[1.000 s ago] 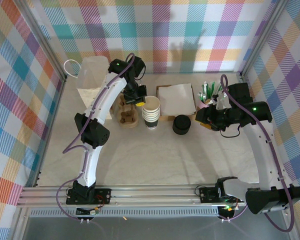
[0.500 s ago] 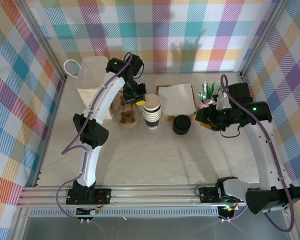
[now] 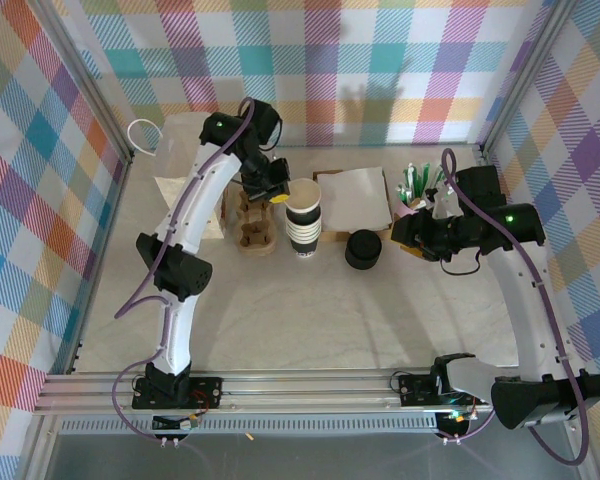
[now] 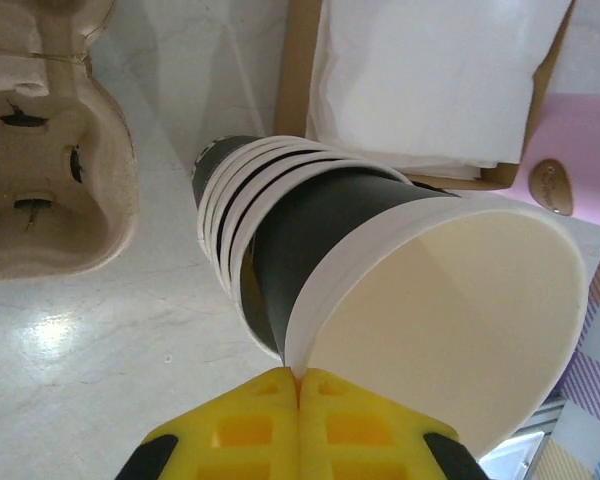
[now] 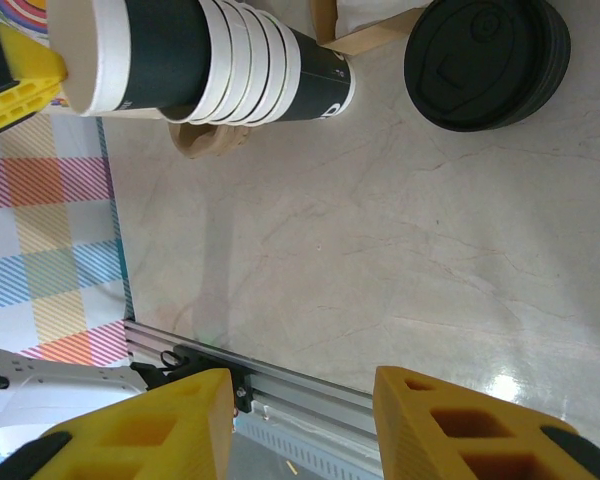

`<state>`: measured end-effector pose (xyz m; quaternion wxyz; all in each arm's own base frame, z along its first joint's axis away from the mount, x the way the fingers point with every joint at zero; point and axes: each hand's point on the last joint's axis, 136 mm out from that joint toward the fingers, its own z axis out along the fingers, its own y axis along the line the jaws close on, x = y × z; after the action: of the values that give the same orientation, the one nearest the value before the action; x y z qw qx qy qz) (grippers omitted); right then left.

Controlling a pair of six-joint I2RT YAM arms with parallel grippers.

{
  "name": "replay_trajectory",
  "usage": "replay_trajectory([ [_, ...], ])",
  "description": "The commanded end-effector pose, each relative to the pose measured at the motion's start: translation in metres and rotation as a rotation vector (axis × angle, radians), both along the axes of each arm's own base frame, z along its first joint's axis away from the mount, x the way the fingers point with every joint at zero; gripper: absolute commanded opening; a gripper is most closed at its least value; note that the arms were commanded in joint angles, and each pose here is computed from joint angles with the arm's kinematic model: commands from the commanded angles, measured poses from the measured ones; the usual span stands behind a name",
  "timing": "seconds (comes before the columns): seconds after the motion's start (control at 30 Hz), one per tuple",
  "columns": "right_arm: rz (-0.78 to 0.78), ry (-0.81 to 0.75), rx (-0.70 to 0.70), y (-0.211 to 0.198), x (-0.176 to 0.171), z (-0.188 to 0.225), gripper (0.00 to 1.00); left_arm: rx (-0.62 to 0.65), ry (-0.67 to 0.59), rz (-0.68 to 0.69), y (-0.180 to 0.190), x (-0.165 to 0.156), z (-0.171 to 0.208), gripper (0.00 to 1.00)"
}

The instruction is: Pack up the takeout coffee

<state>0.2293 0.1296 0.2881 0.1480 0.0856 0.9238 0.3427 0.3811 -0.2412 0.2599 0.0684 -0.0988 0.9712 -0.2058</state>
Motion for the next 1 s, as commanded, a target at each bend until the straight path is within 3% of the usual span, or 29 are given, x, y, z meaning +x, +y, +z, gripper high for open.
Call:
replay_trajectory([
  [0.0, 0.010, -0.069, 0.006, 0.001, -0.002, 0.017, 0.42, -0.064, -0.061, 0.026, 0.004, -0.005, 0.034, 0.00],
  [0.97, -0.049, -0.207, 0.035, -0.002, 0.009, 0.056, 0.41, -0.108, -0.207, 0.100, 0.043, -0.042, 0.108, 0.00],
])
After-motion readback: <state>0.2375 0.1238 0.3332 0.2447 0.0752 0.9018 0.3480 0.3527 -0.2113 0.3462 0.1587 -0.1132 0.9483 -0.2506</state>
